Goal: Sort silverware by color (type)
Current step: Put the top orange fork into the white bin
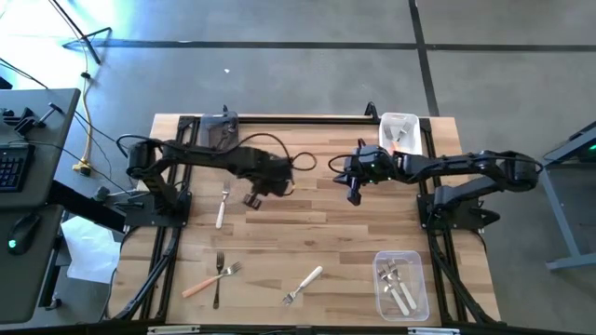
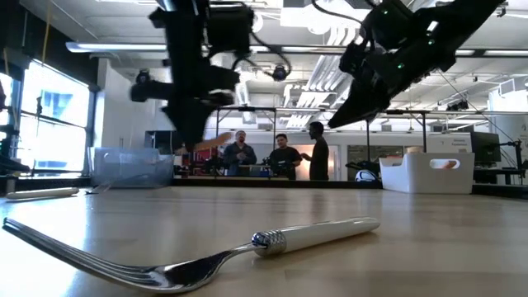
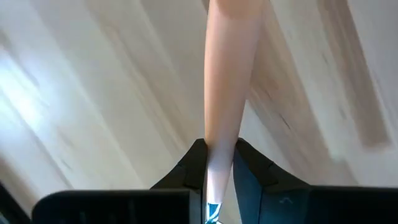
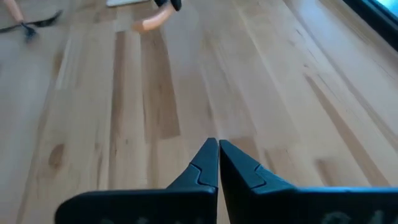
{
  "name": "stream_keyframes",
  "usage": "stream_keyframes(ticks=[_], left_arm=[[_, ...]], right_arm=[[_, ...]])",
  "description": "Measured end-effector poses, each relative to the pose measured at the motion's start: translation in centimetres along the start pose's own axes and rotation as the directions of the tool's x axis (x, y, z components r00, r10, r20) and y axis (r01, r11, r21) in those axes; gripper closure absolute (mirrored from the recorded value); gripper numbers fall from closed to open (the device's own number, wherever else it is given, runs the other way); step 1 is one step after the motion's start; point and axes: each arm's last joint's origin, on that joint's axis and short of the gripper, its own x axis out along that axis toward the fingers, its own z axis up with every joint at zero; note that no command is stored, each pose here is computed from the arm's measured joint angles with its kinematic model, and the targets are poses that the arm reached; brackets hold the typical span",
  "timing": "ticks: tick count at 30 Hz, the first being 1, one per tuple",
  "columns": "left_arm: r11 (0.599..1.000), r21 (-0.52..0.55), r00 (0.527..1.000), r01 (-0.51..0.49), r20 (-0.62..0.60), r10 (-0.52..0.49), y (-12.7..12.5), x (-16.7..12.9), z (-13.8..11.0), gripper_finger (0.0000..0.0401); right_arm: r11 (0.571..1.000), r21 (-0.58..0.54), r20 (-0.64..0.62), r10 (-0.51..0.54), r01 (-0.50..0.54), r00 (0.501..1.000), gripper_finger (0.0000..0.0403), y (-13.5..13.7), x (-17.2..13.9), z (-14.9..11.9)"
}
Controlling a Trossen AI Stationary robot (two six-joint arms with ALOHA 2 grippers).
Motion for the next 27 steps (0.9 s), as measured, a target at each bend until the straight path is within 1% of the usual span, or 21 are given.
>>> stream_keyframes(ticks=[4, 8, 10, 13, 15, 18, 22, 27], left_arm=[[0.998, 0.045, 0.997, -0.046, 0.072, 0.042, 2.2, 0.8, 2.6, 0.0368], [0.99, 0.122, 0.993, -0.07, 0.098, 0.058, 4.1, 2.3, 5.5, 0.0368], [0.986, 0.154, 0.993, -0.062, 0.11, 0.045, 4.7, 3.0, 6.7, 0.0368], [0.983, 0.18, 0.986, -0.046, 0.165, 0.016, 5.6, 3.7, 8.3, 0.0368], [0.978, 0.202, 0.98, -0.054, 0.2, 0.013, 6.0, 4.1, 9.3, 0.0368], [0.971, 0.23, 0.976, -0.072, 0.216, 0.021, 6.4, 4.8, 10.3, 0.0368], [0.966, 0.248, 0.975, -0.075, 0.223, 0.018, 6.6, 5.9, 10.9, 0.0368], [0.968, 0.248, 0.971, -0.033, 0.237, -0.027, 6.4, 7.0, 11.2, 0.0368]], right_arm=[[0.999, 0.016, -0.028, -0.051, 0.051, 0.998, 0.0403, 0.5, -1.9, -0.1], [0.995, 0.048, -0.037, -0.085, 0.087, 0.996, 0.0403, 1.4, -4.0, -0.2], [0.993, 0.066, -0.05, -0.097, 0.1, 0.994, 0.0403, 1.8, -5.0, -0.4], [0.989, 0.091, -0.047, -0.114, 0.118, 0.992, 0.0403, 2.3, -6.2, -0.6], [0.986, 0.101, -0.048, -0.126, 0.131, 0.991, 0.0403, 2.6, -6.9, -0.7], [0.984, 0.113, -0.042, -0.13, 0.134, 0.991, 0.0403, 2.8, -7.7, -0.8], [0.985, 0.119, -0.039, -0.124, 0.127, 0.992, 0.0403, 3.0, -8.1, -0.9], [0.983, 0.128, -0.046, -0.124, 0.129, 0.991, 0.0403, 3.0, -8.1, -1.0]])
